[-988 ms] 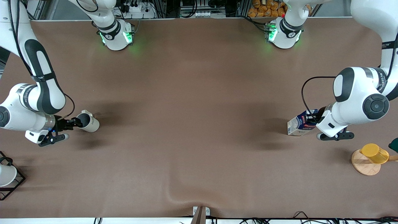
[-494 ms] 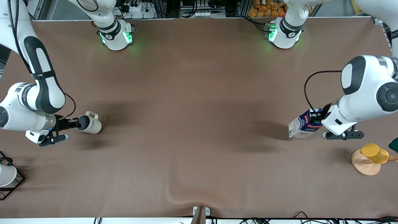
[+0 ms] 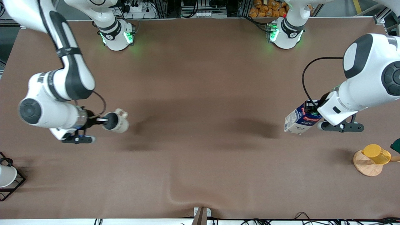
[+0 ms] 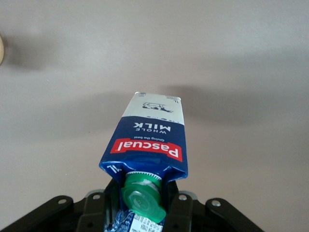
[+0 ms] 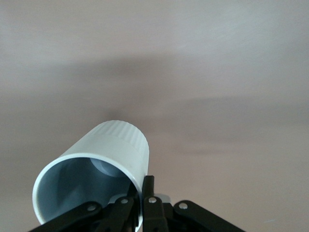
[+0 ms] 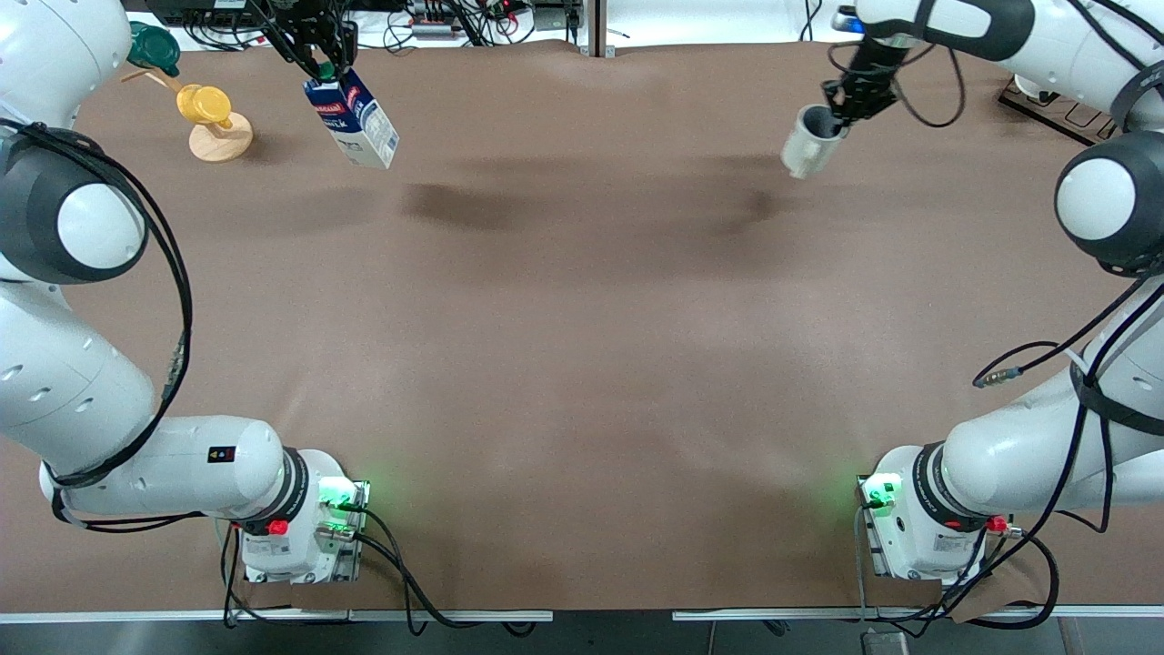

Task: Place milk next to cup
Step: 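Slide the mug with the right gripper toward the table middle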

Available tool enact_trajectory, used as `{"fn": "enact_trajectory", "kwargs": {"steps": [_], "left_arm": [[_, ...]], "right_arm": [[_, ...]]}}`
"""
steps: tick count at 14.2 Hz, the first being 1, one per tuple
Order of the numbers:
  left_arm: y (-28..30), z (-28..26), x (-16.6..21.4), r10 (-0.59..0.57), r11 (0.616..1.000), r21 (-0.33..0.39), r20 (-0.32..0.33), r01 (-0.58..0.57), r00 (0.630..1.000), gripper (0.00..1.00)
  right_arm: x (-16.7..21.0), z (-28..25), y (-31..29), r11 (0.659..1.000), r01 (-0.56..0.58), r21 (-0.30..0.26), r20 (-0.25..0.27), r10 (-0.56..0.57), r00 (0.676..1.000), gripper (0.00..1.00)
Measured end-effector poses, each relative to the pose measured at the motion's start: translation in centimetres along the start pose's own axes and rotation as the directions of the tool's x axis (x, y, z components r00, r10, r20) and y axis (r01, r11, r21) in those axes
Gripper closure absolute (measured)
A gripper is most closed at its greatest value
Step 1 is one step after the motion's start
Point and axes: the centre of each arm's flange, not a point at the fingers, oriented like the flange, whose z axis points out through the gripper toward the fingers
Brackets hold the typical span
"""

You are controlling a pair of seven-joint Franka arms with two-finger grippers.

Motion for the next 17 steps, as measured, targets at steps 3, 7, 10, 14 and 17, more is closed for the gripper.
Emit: {"fn": "enact_trajectory", "kwargs": {"steps": [3, 7, 10, 14, 17], "left_arm": [[1.4, 0.1, -0.5, 0.025, 1.000, 0.001, 0.028, -0.025, 0.999, 0.61], [2.1, 0.3, -1.0, 0.037, 0.999, -0.014, 0.060, -0.036, 0.998, 0.61], [2.6, 0.3, -1.2, 0.044, 0.999, -0.021, 0.068, -0.043, 0.997, 0.61], [2.7, 0.4, -1.3, 0.045, 0.999, -0.020, 0.075, -0.043, 0.996, 0.61], [2.7, 0.4, -1.4, 0.045, 0.999, -0.019, 0.083, -0.044, 0.996, 0.61]], "right_arm": [[-0.9, 0.1, -3.8, 0.991, -0.092, 0.098, 0.031, 0.090, 0.995, 0.96], [-4.2, 2.2, -15.3, 0.955, -0.288, 0.075, -0.046, 0.292, 0.955, 0.96], [-8.1, 7.7, -24.0, 0.922, -0.385, 0.040, -0.096, 0.387, 0.917, 0.96], [-8.9, 12.1, -27.2, 0.882, -0.468, 0.048, -0.095, 0.471, 0.877, 0.96], [-9.1, 13.8, -29.0, 0.859, -0.507, 0.074, -0.109, 0.512, 0.852, 0.96]]}}
